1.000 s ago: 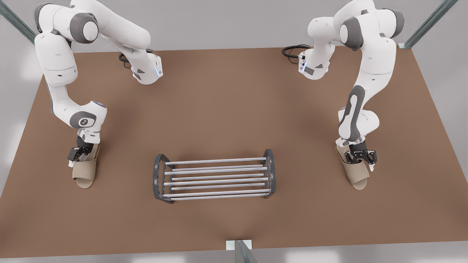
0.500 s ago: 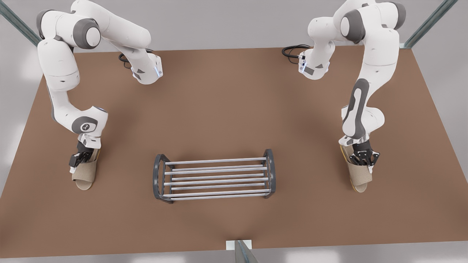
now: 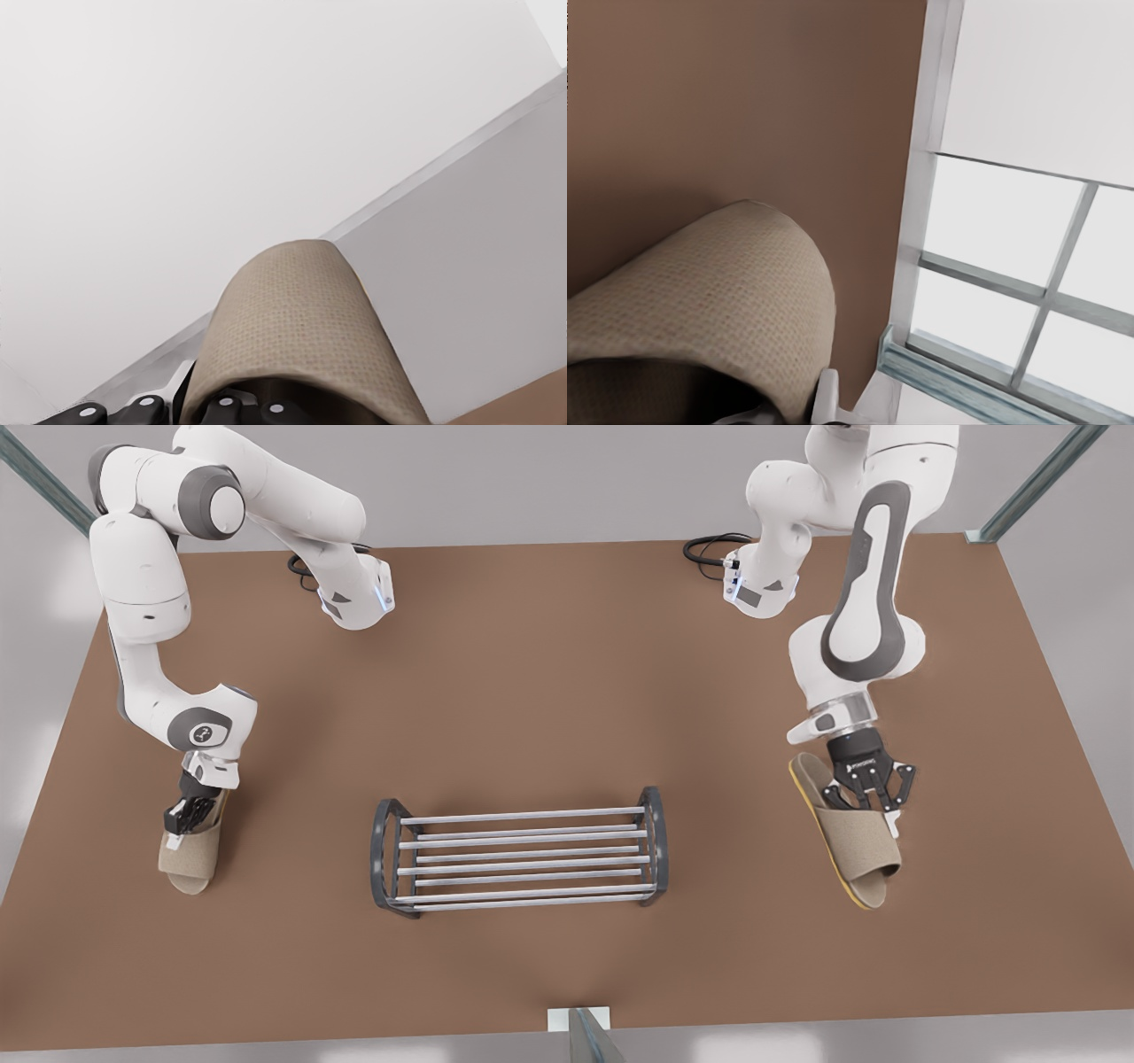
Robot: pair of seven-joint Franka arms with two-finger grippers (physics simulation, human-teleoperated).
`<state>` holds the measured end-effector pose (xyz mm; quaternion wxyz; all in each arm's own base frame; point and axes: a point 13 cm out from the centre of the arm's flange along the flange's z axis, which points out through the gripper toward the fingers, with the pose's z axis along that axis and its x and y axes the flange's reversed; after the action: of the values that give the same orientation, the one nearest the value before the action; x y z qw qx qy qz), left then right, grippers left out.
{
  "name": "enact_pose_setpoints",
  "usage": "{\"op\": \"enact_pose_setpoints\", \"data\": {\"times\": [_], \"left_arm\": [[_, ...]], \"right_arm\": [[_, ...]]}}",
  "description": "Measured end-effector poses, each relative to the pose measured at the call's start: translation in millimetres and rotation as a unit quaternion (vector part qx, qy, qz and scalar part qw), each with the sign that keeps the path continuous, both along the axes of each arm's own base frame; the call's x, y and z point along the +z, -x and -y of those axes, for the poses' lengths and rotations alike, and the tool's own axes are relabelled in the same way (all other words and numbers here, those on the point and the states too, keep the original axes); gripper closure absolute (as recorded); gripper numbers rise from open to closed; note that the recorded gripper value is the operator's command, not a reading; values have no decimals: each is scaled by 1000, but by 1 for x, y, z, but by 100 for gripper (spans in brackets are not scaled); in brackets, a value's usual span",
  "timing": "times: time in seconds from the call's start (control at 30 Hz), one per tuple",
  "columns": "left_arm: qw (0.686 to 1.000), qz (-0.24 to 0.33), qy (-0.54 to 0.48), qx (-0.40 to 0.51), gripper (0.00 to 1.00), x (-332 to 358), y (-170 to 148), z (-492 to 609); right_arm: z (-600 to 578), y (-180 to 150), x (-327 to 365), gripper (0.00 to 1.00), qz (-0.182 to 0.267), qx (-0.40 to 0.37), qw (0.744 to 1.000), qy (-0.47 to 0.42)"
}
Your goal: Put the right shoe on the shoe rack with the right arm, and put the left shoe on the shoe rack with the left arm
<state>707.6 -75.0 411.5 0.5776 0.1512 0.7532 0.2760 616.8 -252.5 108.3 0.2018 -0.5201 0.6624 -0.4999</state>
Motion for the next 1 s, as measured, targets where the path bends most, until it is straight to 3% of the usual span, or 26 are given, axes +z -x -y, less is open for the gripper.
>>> {"op": "enact_pose_setpoints", "data": {"times": [0.1,0.23,0.43,0.6,0.77,1.0], "left_arm": [[1000,14,24,14,79,24,8,75],[1000,20,11,17,79,45,42,184],[996,18,-65,57,79,48,70,265],[988,15,-115,103,79,29,52,315],[980,9,-142,139,79,27,44,333],[965,-24,-209,157,79,-34,44,349]], "right_arm": [[-8,-7,18,79,10,8,1000,4],[-45,-33,98,79,54,39,998,8],[-219,-76,249,79,105,173,979,-24],[-269,-89,295,79,82,217,971,-53],[-250,-78,269,79,21,206,975,-81],[-261,-69,252,79,-15,213,972,-100]]}}
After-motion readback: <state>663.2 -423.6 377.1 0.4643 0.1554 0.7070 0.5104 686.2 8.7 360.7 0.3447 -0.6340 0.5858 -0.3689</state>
